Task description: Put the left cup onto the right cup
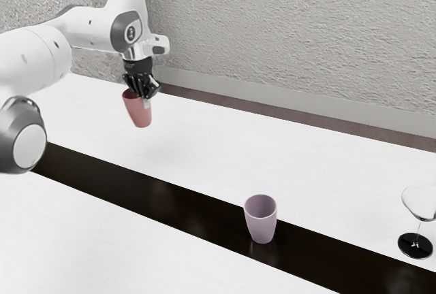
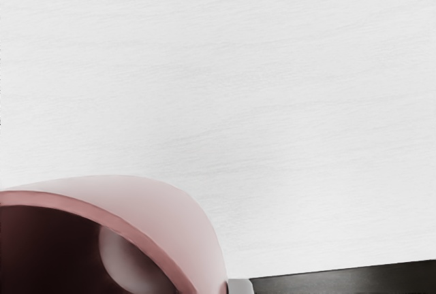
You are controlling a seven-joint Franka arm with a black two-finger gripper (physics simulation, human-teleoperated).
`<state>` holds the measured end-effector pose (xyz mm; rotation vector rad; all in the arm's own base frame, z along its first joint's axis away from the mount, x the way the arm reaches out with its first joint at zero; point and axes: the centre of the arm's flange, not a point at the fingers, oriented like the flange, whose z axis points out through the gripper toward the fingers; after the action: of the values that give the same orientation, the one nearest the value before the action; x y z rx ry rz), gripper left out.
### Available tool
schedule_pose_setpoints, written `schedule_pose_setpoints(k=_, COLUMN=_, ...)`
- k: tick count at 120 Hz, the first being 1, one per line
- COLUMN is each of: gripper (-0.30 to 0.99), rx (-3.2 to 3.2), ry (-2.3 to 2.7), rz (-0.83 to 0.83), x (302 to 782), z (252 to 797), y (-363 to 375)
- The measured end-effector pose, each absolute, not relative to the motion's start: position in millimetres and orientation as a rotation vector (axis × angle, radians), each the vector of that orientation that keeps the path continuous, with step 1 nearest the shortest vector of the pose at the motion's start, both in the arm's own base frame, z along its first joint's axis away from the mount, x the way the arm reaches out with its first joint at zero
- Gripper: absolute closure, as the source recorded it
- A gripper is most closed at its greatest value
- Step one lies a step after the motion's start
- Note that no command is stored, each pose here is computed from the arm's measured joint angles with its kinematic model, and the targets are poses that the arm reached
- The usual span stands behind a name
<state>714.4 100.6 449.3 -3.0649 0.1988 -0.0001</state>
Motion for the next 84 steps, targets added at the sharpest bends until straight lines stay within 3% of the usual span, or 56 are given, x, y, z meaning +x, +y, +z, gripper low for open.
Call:
schedule_pose_setpoints(k=23, gripper=0.78, rx=-3.057, ry=0.258, rz=-0.062, x=698, z=495, y=72)
schedule_pose_setpoints(k=84, gripper=0.79, rx=-3.002, ry=0.626, rz=-0.093, x=679, z=519, y=-91)
